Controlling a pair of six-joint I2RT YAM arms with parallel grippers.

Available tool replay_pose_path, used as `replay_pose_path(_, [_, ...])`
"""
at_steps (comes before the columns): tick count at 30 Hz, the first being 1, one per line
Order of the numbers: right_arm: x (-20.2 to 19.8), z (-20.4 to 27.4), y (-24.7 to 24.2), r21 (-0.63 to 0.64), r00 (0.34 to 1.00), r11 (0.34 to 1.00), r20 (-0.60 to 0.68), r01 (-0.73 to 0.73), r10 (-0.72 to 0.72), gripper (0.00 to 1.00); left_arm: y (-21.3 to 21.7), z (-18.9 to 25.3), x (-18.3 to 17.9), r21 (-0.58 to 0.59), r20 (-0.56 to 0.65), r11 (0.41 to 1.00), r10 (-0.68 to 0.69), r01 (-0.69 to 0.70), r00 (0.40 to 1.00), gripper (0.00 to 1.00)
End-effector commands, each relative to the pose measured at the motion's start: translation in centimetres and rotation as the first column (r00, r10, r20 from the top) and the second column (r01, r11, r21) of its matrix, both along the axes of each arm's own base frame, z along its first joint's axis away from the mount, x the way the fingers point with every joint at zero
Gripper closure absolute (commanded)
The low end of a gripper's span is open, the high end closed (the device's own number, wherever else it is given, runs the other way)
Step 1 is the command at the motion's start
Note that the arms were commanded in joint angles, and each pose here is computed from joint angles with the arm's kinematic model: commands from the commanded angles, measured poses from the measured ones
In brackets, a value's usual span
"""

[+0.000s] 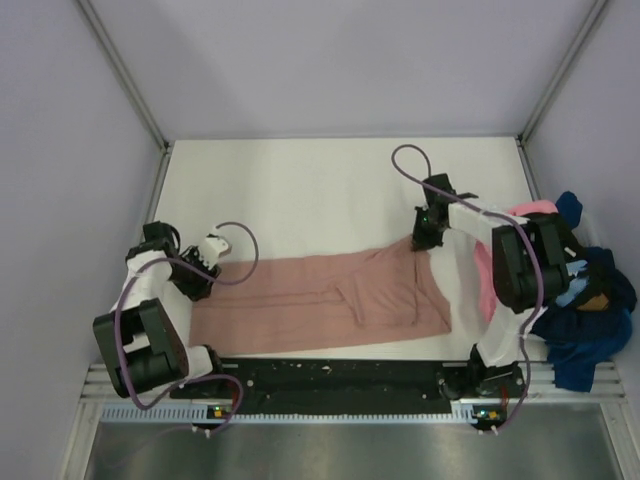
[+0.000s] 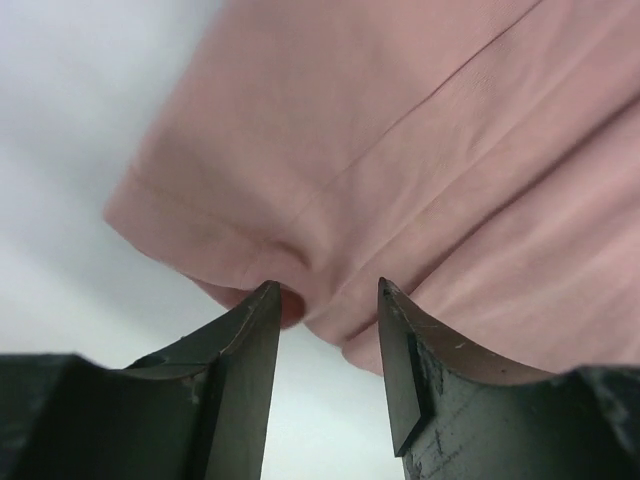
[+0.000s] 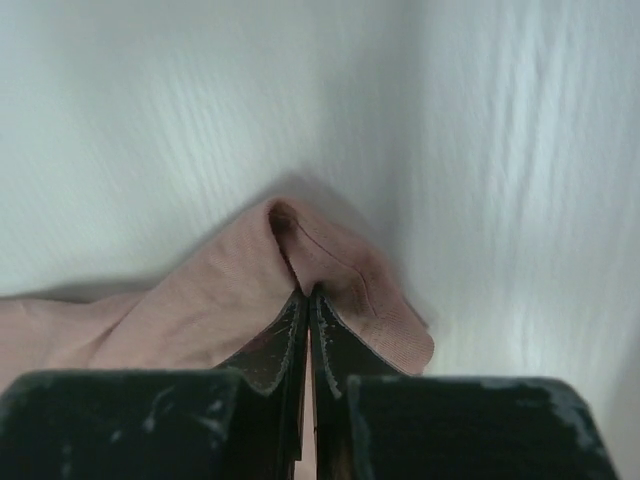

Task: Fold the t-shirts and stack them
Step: Rotate the tshirt 75 degrees

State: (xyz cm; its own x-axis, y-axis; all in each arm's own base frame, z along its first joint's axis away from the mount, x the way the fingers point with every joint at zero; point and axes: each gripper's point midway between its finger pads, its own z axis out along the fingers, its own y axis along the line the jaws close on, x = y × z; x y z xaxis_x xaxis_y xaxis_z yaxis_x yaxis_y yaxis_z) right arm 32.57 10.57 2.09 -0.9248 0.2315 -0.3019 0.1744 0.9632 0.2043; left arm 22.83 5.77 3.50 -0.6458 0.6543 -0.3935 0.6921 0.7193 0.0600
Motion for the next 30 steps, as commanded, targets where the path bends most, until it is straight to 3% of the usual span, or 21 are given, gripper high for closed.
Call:
replay_pose_path(1, [9.6,1.2,3.0,0.060,0.986,0.993,0.142,-0.101,0.092,1.00,-4.1,5.6,0.3,-0.201,0.082,0.975,-0.078,0.094,0.994,0.50])
replay_pose_path(5, [18.6,2.8,7.1,0.170,0.965,0.970,0.227,-0.172,0.131,1.00,-4.8,6.1,1.3,-0.254,0.096,0.965,-0.041,0.065,0.994,0.49])
replay_pose_path(7, [22.0,2.7,8.5,0.198,0.961,0.963,0.242,-0.181,0.131,0.88,-4.3,5.5,1.7,-0.241,0.075,0.970,0.008,0.011,0.997,0.50])
replay_pose_path(9, [25.4,6.0,9.4,0.219,0.938,0.956,0.326,-0.194,0.116,0.72,-3.3,5.0,2.5,-0.207,0.073,0.977,0.072,-0.056,0.995,0.51])
replay_pose_path(12, [27.3,11.9,9.7,0.215,0.885,0.950,0.452,-0.227,0.109,0.62,-1.6,4.3,3.4,-0.140,0.091,0.982,0.141,-0.128,0.986,0.52])
replay_pose_path(17, [24.4,17.8,6.2,0.082,0.849,0.981,0.518,-0.175,0.108,0.51,0.4,3.6,4.4,-0.060,0.123,0.978,0.205,-0.199,0.971,0.53])
replay_pose_path(23, [15.9,12.8,1.1,-0.038,0.935,0.997,0.346,-0.061,0.070,0.43,1.2,2.7,4.2,-0.021,0.124,0.974,0.227,-0.226,0.966,0.53])
replay_pose_path(30, [9.0,6.2,-3.4,-0.180,0.986,0.984,0.166,-0.004,0.034,0.42,-0.1,2.5,2.7,-0.055,0.115,0.980,0.194,-0.189,0.974,0.52])
